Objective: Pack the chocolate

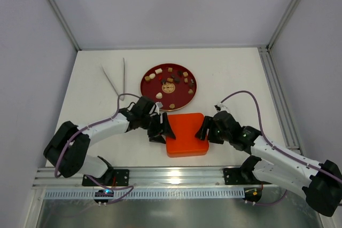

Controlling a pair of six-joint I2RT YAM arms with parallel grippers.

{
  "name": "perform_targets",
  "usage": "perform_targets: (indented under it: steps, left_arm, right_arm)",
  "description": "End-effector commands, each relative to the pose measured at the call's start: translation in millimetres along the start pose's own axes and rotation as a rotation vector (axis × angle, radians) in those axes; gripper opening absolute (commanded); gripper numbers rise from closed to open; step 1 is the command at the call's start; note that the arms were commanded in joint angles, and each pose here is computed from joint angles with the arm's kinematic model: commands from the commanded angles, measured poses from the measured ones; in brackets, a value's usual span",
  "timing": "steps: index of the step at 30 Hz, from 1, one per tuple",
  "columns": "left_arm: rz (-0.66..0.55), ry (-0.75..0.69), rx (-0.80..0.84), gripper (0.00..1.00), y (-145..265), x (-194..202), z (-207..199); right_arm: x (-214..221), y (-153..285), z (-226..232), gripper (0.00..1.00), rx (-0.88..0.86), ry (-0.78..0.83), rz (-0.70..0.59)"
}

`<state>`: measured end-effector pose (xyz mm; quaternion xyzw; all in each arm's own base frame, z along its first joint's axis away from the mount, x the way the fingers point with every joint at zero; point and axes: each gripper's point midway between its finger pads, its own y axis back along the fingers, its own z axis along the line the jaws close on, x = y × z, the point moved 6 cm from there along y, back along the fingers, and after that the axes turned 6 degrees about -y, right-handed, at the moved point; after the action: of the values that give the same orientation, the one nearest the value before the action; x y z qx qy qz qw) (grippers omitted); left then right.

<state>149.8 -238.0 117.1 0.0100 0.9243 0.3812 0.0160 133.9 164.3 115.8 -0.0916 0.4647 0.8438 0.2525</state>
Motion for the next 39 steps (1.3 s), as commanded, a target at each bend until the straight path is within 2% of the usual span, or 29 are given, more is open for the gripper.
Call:
perform_targets:
  steps: [1,9,13,26,31,39]
  left_arm:
    - [-0.035,-0.078,0.078,0.63,13,0,-19]
    - [-0.012,-0.051,0.056,0.64,16,17,-6]
    - [-0.006,-0.049,0.044,0.65,14,23,-5]
    - [-0.011,-0.022,0.029,0.66,3,37,-6]
    - [-0.009,0.001,0.019,0.64,-1,43,0]
    - [-0.015,0.032,-0.012,0.58,-6,46,11]
  right_arm:
    - [6,6,4,0.69,-0.037,0.008,0.036]
    - [12,14,-7,0.81,-0.017,0.001,0.042]
    - [16,17,-11,0.83,-0.036,-0.019,0.06]
    - [42,14,-22,0.81,-0.098,-0.143,0.15]
    - [44,9,-25,0.73,-0.102,-0.17,0.139]
    - [44,8,-36,0.7,-0.047,-0.165,0.112]
